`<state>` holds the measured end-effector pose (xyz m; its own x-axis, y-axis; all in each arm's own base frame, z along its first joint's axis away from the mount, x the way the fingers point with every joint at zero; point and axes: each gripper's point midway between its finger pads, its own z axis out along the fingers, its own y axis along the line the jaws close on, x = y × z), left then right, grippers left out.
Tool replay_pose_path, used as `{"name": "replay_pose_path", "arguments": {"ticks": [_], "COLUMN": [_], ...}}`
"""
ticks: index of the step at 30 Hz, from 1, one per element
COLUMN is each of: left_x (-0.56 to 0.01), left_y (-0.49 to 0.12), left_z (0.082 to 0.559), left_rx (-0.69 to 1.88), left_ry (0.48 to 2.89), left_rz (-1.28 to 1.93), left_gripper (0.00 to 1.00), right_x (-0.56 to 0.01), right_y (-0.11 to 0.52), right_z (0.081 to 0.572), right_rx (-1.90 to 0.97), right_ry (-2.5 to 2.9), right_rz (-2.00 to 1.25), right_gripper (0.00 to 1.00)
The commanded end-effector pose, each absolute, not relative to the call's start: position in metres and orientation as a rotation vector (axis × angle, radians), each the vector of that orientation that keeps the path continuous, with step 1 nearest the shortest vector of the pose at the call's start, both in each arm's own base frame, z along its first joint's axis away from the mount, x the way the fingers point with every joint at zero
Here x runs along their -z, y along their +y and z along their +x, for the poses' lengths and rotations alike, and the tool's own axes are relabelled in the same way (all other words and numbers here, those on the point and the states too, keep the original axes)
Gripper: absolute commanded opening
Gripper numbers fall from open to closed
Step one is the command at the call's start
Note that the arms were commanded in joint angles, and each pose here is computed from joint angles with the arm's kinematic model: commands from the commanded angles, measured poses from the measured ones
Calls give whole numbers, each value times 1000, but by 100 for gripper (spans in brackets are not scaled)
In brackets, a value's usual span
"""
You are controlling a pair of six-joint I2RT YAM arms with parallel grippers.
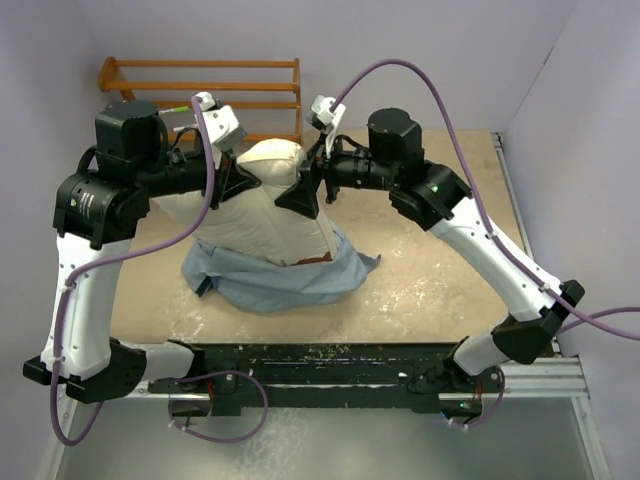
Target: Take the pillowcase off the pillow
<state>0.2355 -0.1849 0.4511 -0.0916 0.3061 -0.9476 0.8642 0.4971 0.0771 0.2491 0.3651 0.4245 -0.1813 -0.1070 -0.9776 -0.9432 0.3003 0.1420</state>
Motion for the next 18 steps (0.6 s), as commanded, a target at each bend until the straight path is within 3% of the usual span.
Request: {"name": "replay_pose_path", "arguments": {"ticks": [1,3,4,5,7,8,12,18], "left_x": [-489,-492,-493,-495,-497,-498,-493,-508], "left_y": [-195,-195,-195,-195,-191,-187,-155,-95], "left_z": [210,207,206,206,209,213,245,268], "left_rx": [708,717,717,714,676,641,379,18], "left_ry": [1452,1442,1436,1432,1438,1449,1530,1521], "left_rz": [1091,1093,1093,1090,1070,1048,927,686], "left_gripper": [0,0,5,28,83,95,100,99], "right_x": [-445,-445,-447,-450,-466,-472,-482,-429], "right_y": [365,370,370,370,360,351,309,276], "right_z": [249,250,250,251,262,269,277,282], "right_rx": [-1011,-1032,-1047,-1062,-1037,-1020,-1082,-1000], "right_ry": [1469,1451,1442,1438,1410,1405,1362,1471], "right_rz": [-996,-987,-964,-933,-822,-764,-687,-732], "right_gripper": [89,80,69,47,9,0,0,0]}}
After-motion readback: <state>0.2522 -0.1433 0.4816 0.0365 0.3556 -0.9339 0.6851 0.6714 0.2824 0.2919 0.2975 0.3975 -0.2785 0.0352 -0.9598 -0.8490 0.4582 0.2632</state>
